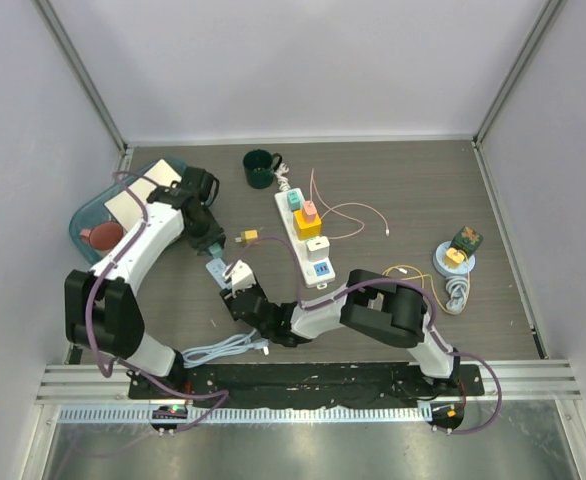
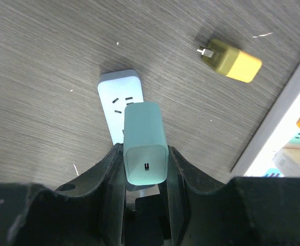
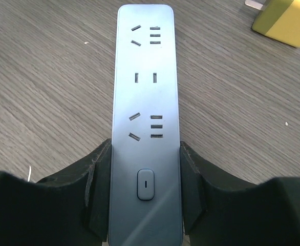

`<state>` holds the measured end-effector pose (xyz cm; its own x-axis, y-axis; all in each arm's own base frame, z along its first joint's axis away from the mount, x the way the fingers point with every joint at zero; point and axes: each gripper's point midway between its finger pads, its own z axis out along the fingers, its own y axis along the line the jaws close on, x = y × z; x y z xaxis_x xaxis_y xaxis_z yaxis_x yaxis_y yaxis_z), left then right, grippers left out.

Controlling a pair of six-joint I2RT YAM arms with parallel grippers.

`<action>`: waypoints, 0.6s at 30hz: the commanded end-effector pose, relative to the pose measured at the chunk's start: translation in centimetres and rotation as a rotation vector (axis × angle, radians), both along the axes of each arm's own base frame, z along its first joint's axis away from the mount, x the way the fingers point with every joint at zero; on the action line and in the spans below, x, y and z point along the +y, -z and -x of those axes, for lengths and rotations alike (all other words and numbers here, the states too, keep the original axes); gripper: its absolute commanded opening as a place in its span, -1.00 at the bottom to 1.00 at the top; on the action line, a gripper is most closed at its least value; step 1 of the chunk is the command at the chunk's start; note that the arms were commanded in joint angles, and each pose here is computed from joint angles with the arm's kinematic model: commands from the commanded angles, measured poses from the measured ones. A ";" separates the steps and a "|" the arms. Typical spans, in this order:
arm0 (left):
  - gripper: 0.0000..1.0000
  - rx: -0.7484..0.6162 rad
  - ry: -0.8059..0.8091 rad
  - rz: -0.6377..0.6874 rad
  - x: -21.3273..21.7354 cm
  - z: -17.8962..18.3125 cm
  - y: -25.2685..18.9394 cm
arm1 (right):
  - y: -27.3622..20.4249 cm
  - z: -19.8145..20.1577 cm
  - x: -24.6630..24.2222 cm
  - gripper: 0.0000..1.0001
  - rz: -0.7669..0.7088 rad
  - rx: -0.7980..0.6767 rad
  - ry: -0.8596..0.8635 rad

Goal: Pull the plug off the socket

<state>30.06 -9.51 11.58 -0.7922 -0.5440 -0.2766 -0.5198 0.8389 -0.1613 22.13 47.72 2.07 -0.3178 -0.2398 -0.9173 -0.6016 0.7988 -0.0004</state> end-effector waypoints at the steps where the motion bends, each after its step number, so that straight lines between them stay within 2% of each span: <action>1: -1.00 -0.128 0.017 0.009 0.3 -0.9 -3.6 | 8.4 4.1 -5.5 -0.99 0.297 0.145 -0.114; 8: -1.00 -0.215 -0.038 -0.062 2.1 -1.6 -6.5 | 7.0 3.8 -2.4 -0.98 0.242 0.104 -0.182; 11: -0.99 -0.270 -0.059 -0.061 2.5 -2.1 -8.2 | 5.9 3.2 -0.6 -0.98 0.228 0.041 -0.228; 15: -1.00 -0.286 -0.076 -0.077 3.1 -2.4 -9.5 | 5.1 2.0 1.7 -0.95 0.257 -0.072 -0.298; 18: -1.00 -0.295 -0.080 -0.092 3.6 -2.6 -10.2 | 4.9 0.9 3.3 -0.95 0.265 -0.100 -0.307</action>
